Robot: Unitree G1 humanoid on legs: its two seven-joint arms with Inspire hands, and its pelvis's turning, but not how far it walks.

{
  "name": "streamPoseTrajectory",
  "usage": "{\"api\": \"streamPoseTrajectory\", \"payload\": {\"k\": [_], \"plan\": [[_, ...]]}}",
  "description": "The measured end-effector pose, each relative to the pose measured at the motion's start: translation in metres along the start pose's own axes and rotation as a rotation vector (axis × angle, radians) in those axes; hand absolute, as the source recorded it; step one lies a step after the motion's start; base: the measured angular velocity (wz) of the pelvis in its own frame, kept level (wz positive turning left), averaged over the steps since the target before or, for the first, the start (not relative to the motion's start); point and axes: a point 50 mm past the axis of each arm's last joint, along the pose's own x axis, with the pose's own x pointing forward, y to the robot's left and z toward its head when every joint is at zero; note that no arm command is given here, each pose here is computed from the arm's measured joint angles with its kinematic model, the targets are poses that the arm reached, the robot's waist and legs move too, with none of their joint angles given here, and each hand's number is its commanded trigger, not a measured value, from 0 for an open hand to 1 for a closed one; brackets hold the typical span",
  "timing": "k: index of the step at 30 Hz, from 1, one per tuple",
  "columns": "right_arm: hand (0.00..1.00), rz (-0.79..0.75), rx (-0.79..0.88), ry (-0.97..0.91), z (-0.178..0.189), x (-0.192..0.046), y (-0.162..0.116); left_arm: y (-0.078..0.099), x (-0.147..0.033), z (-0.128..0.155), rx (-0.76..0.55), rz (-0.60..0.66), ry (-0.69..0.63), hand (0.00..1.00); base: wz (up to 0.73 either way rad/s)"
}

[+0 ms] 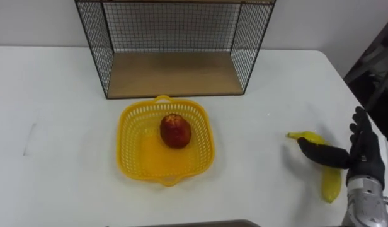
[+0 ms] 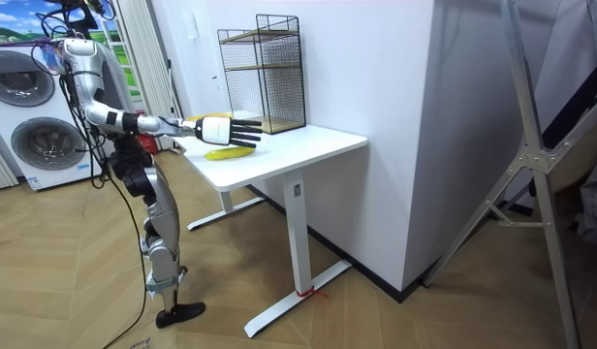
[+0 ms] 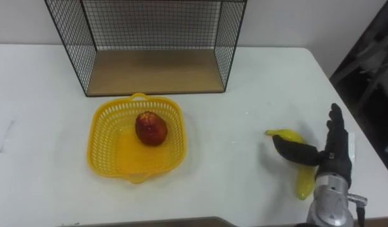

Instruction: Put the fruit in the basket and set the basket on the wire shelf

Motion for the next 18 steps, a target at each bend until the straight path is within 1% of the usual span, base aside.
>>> {"api": "streamPoseTrajectory", "payload": {"k": [10,18], "plan": [[0.00,0.083,-0.074,0.072,-0.017,-0.002,0.004,0.003,-0.001,-0.001,-0.004,0.011,0.014,0.00,0.00],[0.00,0.119,-0.146,0.114,-0.032,-0.002,0.001,0.006,-0.001,-0.002,-0.010,0.020,0.031,0.00,0.10]]}}
